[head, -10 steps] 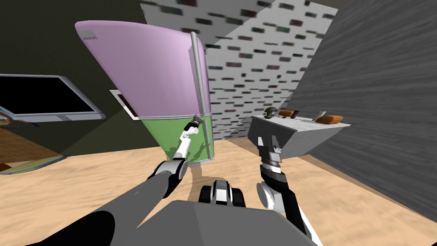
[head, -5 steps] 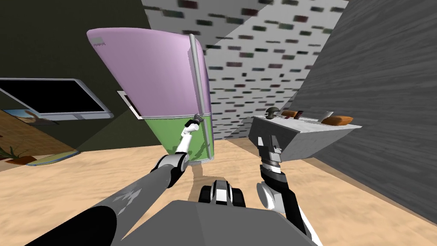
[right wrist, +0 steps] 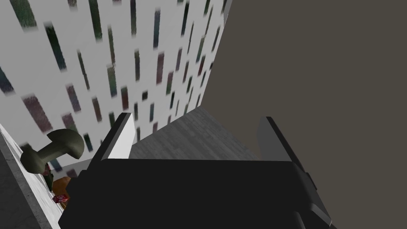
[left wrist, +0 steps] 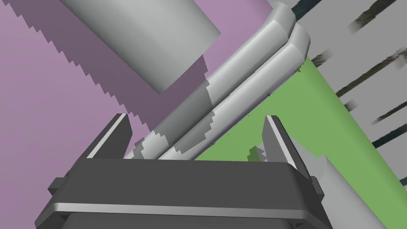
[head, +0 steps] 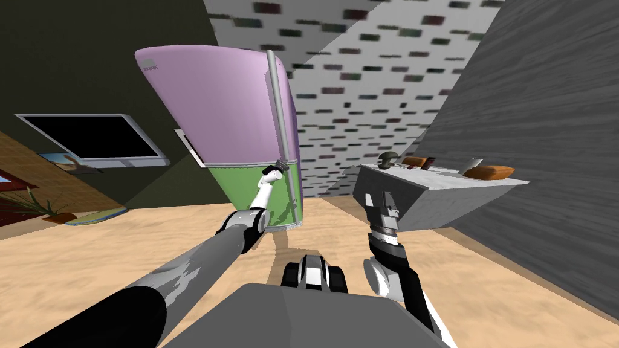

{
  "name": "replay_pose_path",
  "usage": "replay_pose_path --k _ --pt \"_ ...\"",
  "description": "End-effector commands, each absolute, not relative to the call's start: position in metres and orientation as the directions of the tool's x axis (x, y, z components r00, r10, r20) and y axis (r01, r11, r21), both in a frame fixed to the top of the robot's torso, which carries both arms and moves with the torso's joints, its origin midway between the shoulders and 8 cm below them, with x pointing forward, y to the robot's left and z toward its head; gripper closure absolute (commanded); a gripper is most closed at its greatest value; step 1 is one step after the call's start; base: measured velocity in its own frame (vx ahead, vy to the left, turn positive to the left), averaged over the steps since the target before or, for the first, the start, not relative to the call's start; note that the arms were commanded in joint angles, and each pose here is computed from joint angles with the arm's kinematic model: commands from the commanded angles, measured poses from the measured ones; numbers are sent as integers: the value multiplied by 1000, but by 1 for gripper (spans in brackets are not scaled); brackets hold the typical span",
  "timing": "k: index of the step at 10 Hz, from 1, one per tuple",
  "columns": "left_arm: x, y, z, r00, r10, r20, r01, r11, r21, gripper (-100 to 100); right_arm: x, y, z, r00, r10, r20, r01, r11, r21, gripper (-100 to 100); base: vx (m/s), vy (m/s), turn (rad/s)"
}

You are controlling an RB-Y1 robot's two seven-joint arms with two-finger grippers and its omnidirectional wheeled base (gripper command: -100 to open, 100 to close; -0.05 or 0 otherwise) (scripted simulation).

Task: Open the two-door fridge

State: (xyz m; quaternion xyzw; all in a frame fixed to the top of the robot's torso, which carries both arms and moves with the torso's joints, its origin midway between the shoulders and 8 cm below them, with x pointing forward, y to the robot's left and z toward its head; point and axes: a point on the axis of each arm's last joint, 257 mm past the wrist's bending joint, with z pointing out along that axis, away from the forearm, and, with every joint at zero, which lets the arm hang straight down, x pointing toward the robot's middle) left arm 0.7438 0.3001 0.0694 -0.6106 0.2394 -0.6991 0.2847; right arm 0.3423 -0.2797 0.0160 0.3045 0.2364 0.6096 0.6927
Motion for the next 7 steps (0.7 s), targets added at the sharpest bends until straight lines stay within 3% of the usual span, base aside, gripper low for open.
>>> replay_pose_path --k 1,7 --pt "752 300 73 -77 -662 746 72 -750 -658 -100 342 -280 16 145 988 44 -701 71 710 0 -9 -70 64" --pt "765 300 92 -47 -594 803 9 -804 -594 -100 342 -280 16 145 988 44 -701 71 710 0 -7 -79 66"
